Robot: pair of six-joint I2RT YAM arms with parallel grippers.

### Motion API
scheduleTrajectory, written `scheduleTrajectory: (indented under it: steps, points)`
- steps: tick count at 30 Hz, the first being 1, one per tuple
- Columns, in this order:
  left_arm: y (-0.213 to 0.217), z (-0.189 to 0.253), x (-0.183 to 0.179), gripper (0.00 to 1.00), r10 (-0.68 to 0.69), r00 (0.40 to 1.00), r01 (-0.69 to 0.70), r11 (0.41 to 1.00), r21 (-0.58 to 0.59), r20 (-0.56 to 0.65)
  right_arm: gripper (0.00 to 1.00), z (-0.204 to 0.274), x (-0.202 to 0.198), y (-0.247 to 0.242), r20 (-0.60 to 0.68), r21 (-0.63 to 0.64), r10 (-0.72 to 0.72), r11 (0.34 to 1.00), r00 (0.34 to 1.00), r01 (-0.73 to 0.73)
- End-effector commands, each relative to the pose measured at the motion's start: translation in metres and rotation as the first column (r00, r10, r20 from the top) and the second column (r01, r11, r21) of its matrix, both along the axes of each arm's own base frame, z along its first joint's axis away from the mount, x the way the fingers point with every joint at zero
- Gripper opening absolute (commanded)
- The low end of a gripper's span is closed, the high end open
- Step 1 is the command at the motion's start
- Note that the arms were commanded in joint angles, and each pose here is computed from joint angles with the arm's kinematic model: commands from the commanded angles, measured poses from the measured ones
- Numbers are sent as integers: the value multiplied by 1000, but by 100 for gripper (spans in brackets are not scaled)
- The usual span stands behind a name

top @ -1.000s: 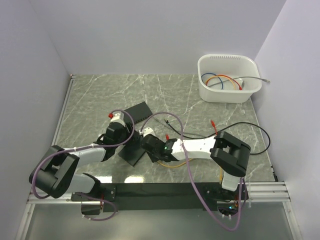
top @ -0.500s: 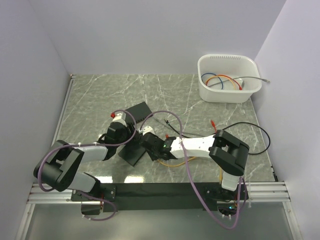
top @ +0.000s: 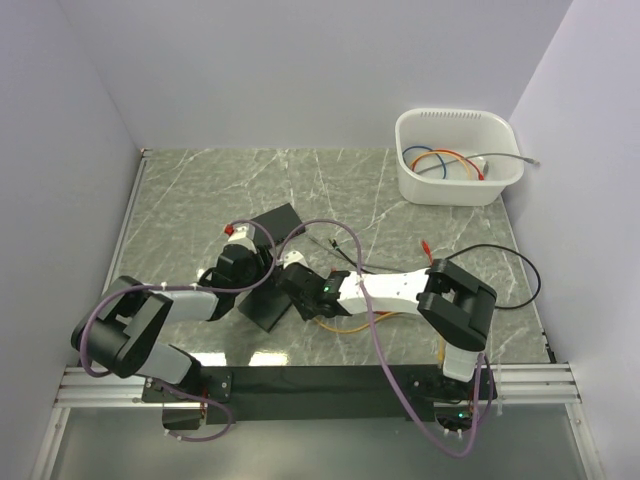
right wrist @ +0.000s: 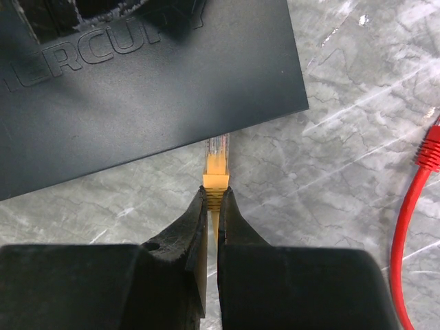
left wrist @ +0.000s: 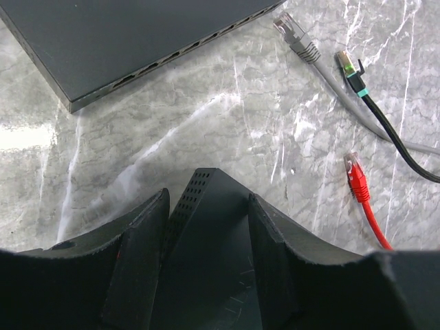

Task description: Insert the plug into the switch port

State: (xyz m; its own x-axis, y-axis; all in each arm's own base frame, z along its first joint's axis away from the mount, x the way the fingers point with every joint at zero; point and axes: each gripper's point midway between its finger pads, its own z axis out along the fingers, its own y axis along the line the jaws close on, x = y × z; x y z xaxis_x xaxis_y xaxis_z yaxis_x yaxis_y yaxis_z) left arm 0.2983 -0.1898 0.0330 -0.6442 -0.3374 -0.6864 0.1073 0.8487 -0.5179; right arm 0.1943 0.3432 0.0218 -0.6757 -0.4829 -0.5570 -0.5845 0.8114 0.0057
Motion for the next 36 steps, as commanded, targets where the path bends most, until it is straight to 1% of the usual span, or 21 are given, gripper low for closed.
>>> scheduleTrajectory:
  steps: [1, 10, 17, 22, 26, 30, 36]
  points:
    - [-14, 3, -5, 55, -52, 999, 52, 999, -17, 11, 0, 18, 16, 25, 47, 75, -5, 997, 999, 2]
    - [-19, 10, -9, 54, -103, 994, 103, 995, 3, 42, 0, 10, 20, 21, 70, 46, -11, 999, 998, 7]
    - [-24, 12, -14, 54, -168, 984, 165, 985, 47, 62, 0, 25, 34, 13, 162, 29, -19, 999, 987, 15]
    - [-30, 15, -17, 54, -214, 974, 210, 976, 59, 74, 0, 34, 40, 11, 207, 5, 21, 1000, 978, -23]
    - [-33, 15, -16, 54, -229, 971, 224, 972, 73, 75, 0, 35, 35, 15, 205, 16, 80, 996, 975, -85]
    - [-36, 17, -11, 53, -240, 967, 233, 969, 82, 89, 0, 43, 27, 19, 199, 62, 117, 989, 973, -131]
    - [-42, 20, -5, 53, -265, 958, 256, 962, 95, 108, 0, 44, 24, 17, 201, 78, 128, 986, 971, -146]
